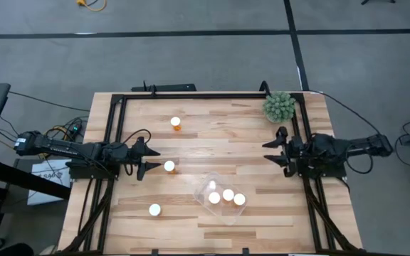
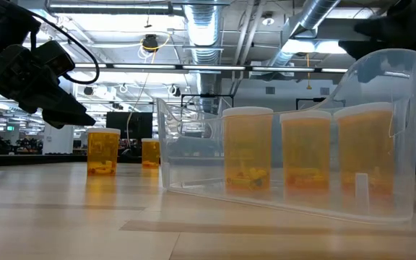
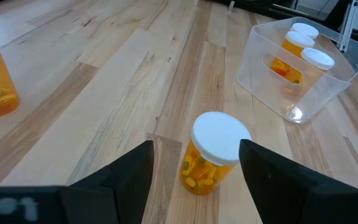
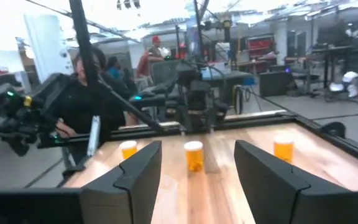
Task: Pick and place pill bottles into a basket
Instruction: Put the orange pill bottle into the transparent container
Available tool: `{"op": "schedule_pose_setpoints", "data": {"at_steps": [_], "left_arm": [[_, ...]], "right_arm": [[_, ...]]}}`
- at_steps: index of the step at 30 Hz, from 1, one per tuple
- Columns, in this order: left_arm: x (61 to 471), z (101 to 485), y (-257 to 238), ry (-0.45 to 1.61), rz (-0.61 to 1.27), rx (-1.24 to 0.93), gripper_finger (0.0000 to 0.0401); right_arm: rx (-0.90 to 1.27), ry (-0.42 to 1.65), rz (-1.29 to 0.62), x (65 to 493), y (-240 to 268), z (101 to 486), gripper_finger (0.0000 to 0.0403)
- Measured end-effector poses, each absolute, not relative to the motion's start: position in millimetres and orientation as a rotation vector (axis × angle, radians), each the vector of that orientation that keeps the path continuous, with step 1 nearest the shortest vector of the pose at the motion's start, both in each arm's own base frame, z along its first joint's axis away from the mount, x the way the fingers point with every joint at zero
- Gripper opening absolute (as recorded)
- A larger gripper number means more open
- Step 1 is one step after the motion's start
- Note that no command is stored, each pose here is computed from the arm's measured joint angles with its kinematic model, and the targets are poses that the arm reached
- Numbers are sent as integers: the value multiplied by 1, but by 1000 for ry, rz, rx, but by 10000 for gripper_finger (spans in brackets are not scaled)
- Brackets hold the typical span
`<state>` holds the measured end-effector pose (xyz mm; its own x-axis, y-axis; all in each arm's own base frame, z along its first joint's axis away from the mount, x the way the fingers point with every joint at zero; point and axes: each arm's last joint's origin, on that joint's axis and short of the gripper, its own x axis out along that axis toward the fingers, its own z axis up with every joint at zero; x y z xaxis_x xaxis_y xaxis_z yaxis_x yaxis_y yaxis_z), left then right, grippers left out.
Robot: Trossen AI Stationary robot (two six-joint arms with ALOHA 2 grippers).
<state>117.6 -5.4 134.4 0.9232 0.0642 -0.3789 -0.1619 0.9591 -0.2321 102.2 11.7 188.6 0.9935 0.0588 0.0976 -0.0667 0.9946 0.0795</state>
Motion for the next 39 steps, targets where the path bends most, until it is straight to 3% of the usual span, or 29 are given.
{"op": "schedule_pose_setpoints", "data": {"at_steps": [18,39], "left_arm": [[118,134,-5,378,117,-264,226],[118,134,-5,378,117,-264,226]], "right_arm": [[110,99,35,104,2,158,194],[162,103,-55,104,-5,157,188]]}}
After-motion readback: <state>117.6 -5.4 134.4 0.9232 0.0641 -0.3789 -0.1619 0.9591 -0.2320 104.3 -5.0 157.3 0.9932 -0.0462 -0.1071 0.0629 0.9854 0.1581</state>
